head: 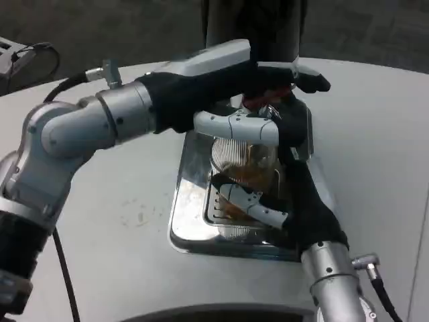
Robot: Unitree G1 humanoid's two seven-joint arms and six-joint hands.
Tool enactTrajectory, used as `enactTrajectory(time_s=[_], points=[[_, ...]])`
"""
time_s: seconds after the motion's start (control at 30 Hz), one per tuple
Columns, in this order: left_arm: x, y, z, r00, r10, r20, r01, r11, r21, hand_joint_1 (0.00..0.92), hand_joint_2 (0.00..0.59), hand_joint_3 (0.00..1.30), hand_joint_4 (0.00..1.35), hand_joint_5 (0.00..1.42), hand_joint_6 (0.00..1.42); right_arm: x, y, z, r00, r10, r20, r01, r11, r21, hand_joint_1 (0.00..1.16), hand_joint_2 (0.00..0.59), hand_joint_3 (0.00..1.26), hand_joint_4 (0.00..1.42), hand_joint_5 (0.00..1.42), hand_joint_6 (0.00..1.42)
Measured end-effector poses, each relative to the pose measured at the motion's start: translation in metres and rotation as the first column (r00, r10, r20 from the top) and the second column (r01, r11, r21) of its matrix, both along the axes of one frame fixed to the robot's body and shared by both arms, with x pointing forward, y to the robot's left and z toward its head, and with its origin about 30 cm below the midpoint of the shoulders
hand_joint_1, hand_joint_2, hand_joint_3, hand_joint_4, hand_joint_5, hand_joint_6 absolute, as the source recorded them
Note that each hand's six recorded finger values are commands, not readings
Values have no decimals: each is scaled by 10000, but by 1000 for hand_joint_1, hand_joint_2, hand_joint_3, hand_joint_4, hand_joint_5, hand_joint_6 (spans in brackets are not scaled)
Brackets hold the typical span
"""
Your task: Grasp the cup under the faucet to collect the drink, then remove the cup.
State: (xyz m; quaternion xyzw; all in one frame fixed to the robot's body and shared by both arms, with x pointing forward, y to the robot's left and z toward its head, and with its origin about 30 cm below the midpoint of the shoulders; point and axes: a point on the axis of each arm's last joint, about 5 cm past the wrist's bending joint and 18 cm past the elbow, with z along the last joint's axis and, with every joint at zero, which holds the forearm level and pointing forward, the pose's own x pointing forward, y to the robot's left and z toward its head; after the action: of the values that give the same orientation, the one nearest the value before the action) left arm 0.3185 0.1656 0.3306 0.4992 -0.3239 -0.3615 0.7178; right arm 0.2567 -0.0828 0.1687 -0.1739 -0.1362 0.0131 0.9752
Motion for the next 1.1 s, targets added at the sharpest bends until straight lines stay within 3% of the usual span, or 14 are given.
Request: enactTrajectory(time_s=[0.3, 0.53, 0.8, 0.93, 1.1], points=[[-12, 13, 22, 10000, 72, 6, -72, 10000, 38, 0, 44, 223, 177, 257, 227, 12, 38, -57, 9994, -327, -120, 333, 9979, 552, 684, 213, 0, 0, 72, 0], [-12, 18, 24, 10000, 73, -10, -73, 10000, 42, 0, 46, 223, 180, 258, 227, 8, 48, -52, 9995, -270, 187, 256, 9973, 692, 686, 209, 0, 2, 73, 0], [-11, 18, 23, 10000, 76, -17, -76, 10000, 44, 0, 47, 223, 184, 261, 227, -5, 61, -88, 9990, -428, 137, 418, 9968, 685, 683, 212, 0, 10, 80, 1], [-9, 20, 21, 10000, 79, -35, -79, 10000, 35, 0, 47, 223, 184, 261, 227, -2, 87, -153, 9983, -573, -84, 577, 9962, 651, 686, 208, 0, 12, 83, 1], [-6, 23, 18, 9999, 81, -70, -81, 10000, 5, 0, 47, 225, 184, 262, 227, -3, 113, -179, 9980, -631, -36, 632, 9957, 678, 687, 207, 0, 12, 83, 1]])
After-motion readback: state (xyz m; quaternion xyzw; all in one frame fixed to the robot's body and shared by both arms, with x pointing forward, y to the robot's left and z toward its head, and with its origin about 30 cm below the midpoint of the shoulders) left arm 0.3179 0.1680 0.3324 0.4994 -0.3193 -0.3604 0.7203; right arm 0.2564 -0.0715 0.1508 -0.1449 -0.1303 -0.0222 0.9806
